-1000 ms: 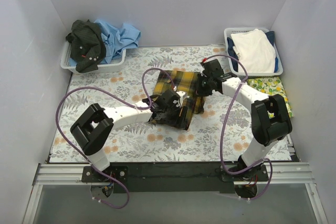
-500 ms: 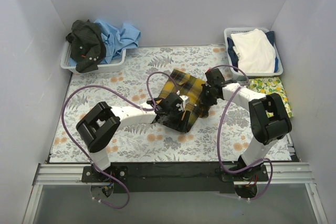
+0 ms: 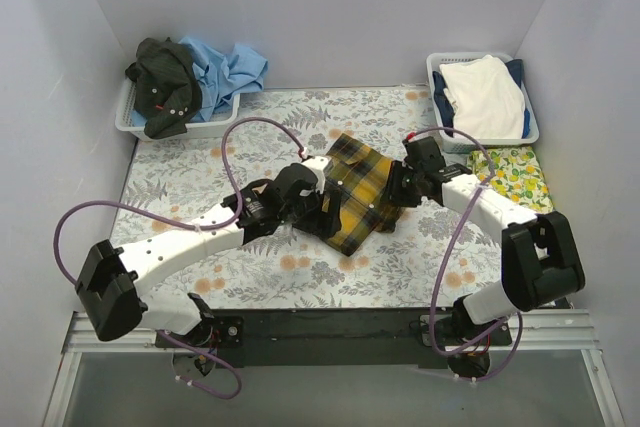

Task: Fold and stack the long sleeve shirts
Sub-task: Fold the shirt

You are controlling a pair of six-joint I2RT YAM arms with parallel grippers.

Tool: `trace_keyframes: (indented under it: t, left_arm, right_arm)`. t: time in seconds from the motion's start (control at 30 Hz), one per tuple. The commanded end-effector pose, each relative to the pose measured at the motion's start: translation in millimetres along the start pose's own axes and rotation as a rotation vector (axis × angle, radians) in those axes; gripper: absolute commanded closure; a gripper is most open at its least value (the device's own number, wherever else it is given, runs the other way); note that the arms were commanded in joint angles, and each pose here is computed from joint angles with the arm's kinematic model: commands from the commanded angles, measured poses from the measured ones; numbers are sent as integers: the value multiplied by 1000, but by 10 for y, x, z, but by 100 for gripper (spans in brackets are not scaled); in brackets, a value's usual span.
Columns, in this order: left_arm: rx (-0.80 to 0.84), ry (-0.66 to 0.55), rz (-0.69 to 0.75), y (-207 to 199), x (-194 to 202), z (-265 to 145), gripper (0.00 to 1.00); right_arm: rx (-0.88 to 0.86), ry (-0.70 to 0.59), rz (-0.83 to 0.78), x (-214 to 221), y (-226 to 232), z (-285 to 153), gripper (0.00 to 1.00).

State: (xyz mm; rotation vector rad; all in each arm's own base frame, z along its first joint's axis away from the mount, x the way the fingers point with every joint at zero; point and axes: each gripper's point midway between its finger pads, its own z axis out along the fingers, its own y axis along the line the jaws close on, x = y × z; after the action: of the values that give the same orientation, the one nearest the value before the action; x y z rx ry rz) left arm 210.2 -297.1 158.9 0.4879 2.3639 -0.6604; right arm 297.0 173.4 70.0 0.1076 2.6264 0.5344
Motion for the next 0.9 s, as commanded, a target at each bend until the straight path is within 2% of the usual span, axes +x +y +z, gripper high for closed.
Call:
trace_keyframes:
  t: [0.0,0.07,0.23,0.37,0.53,0.7,0.8,0.87]
  left_arm:
    - [-31,-62,21,-14,-229,60,26]
    - [-57,-52,11,-26,-290,254,26]
    - [-93,-9,-8,-38,-305,714,26]
    - [-85,4,-15,-71,-329,786,26]
    - [-103,0,-7,21,-247,670,26]
    - [-234,-61,140,401,-203,477,21]
    - [-294,-72,157,557,-155,397,19]
    - [-301,-100,120,557,-194,311,17]
  right_arm:
    - [21,-143,-68,-454,99,-251,57]
    - [63,-169,-95,-644,24,-208,57]
    - [95,-143,-189,-987,-27,175,69]
    - [127,-114,-209,-1098,-118,417,73]
    - [149,-56,-175,-916,-244,543,75]
    - [148,-2,-165,-725,-325,624,75]
    - [134,89,-143,-533,-351,717,76]
    - [117,155,-104,-328,-366,758,78]
